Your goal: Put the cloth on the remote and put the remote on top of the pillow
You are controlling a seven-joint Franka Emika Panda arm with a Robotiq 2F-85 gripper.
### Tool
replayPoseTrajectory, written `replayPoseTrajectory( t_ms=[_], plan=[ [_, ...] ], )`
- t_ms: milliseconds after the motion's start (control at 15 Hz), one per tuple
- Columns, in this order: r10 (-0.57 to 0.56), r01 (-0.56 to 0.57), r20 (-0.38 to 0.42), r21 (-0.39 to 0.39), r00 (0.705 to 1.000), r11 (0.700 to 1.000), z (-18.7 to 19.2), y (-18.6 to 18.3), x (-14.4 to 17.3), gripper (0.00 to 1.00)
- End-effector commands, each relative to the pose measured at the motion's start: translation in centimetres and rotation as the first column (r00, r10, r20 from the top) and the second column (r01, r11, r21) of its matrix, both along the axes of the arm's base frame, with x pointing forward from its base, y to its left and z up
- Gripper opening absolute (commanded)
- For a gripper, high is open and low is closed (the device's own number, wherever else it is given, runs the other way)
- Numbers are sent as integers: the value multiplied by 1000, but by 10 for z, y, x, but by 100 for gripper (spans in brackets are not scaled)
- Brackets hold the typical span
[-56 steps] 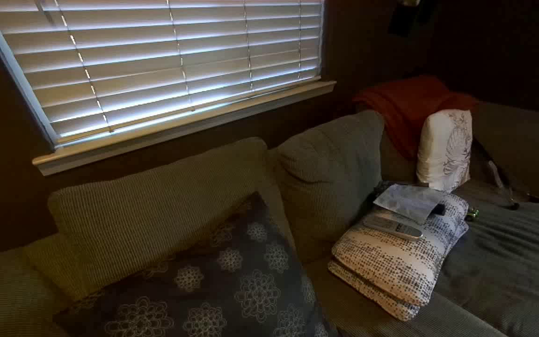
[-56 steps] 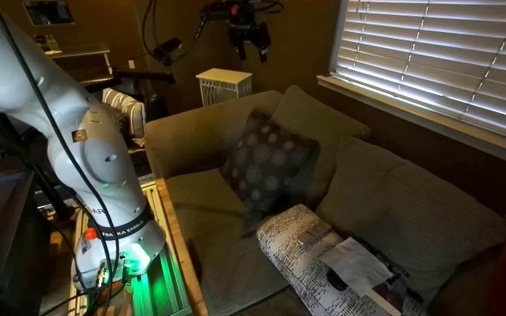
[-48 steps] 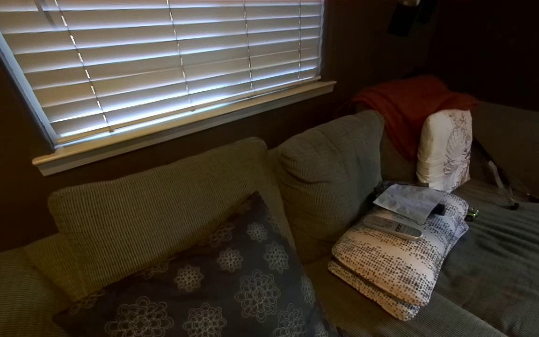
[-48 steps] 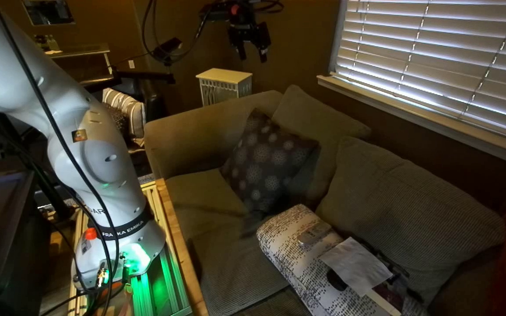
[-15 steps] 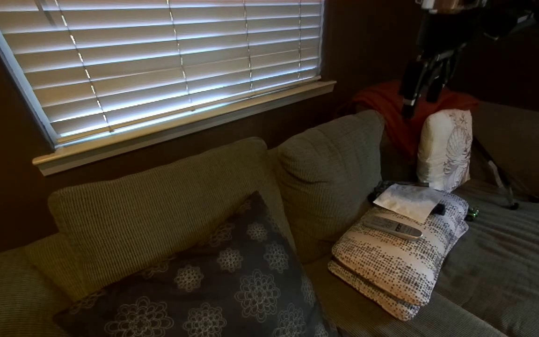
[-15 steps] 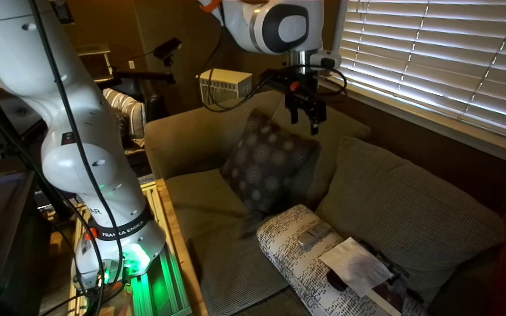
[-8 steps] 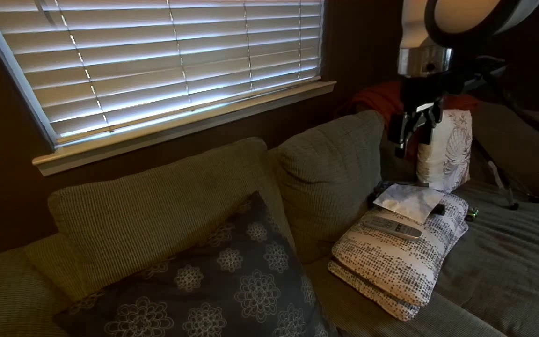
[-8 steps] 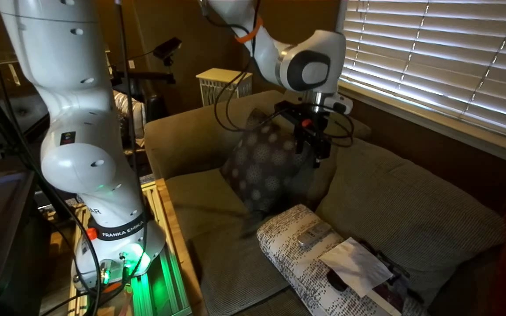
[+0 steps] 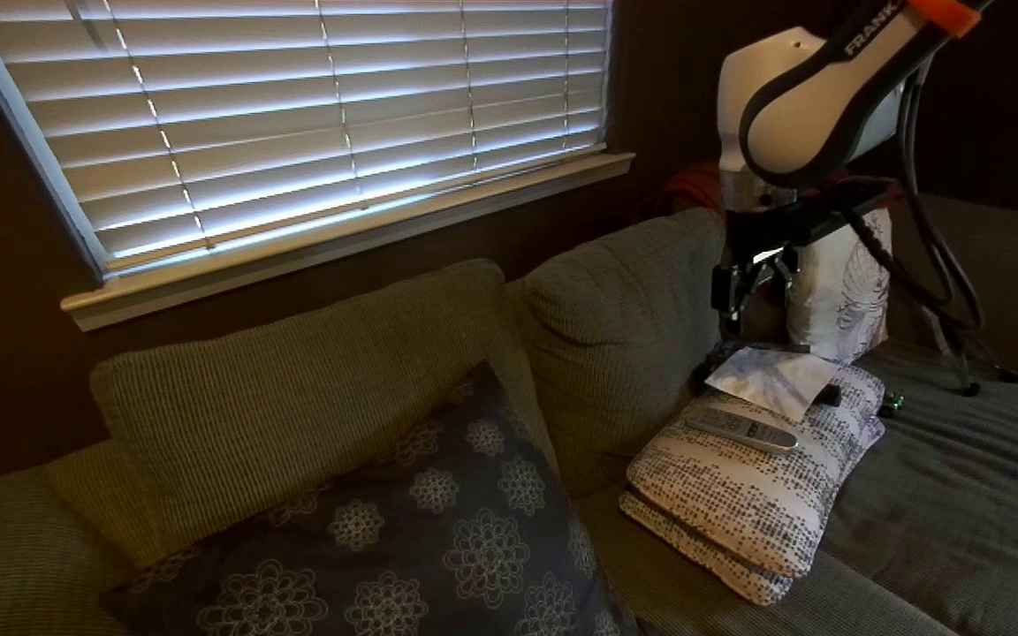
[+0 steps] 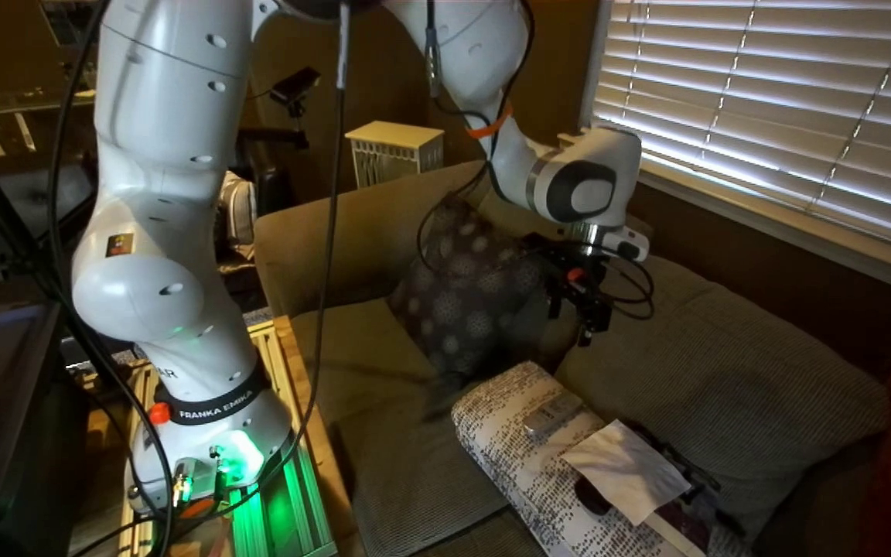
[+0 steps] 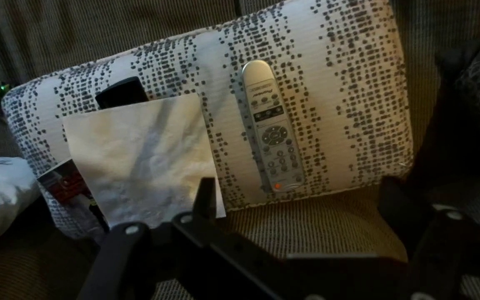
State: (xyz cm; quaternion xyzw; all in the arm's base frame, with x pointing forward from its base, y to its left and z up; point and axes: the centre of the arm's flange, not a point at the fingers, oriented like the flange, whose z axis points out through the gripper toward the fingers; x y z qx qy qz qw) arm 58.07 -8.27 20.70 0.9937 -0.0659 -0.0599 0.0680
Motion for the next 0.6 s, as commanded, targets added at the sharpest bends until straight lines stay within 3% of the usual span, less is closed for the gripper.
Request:
replayPoseTrajectory(
  t_ms=[0, 133, 200, 533],
  plan=[
    [19, -17, 30, -49, 999, 999, -37, -28, 32, 100],
    [-19, 19, 43, -2, 999, 1000, -51, -38, 40, 100],
    [-13, 13, 23, -28, 1000, 1000, -36, -27, 17, 100],
    [-25, 25, 31, -23, 999, 999, -50, -37, 28, 100]
  ],
)
